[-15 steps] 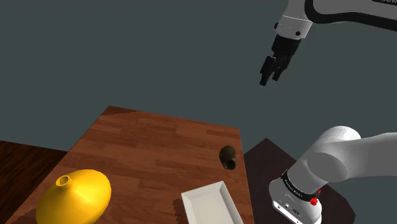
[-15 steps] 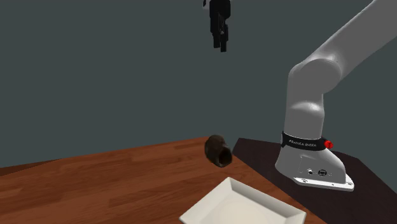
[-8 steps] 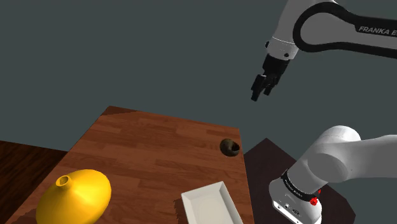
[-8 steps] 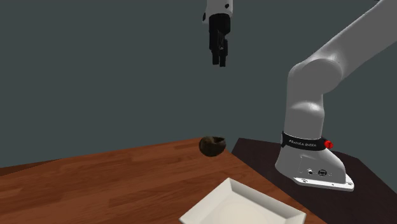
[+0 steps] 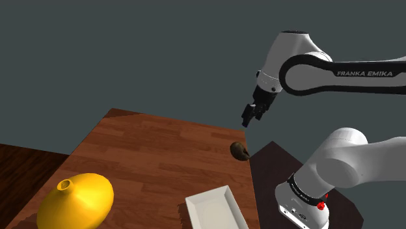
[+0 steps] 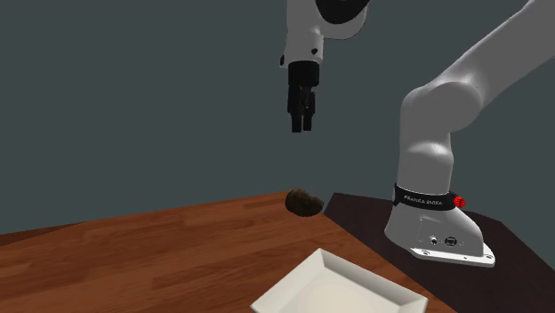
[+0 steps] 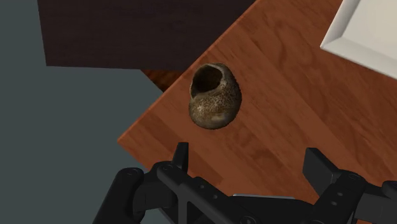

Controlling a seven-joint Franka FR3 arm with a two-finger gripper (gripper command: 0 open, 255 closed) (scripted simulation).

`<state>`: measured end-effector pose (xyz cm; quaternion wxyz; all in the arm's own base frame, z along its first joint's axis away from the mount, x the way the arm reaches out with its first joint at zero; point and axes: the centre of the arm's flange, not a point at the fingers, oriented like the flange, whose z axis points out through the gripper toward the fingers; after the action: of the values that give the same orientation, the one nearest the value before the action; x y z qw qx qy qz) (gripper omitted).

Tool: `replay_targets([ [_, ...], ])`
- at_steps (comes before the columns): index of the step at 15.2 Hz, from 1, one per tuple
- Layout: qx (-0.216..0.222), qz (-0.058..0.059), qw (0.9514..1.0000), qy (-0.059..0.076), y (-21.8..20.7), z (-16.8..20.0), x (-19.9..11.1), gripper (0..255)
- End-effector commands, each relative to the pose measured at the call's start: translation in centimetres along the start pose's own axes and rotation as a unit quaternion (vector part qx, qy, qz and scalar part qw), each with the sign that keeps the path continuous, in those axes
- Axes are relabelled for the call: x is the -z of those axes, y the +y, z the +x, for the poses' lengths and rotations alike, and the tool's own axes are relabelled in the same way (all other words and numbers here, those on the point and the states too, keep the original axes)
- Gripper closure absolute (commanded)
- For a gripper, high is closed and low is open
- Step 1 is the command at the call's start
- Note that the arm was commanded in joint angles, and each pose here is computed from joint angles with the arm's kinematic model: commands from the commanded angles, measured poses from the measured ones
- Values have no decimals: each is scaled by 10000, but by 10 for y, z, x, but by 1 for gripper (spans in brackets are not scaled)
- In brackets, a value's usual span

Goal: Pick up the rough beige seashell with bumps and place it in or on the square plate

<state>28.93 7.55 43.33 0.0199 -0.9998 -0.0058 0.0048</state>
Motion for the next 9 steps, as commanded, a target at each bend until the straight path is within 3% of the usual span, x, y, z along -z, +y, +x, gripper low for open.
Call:
replay_targets([
  [1,-8,29,10000,42,-7,-2,-24,0],
  [9,-14,136,9998,151,-44,-6,-122,0],
])
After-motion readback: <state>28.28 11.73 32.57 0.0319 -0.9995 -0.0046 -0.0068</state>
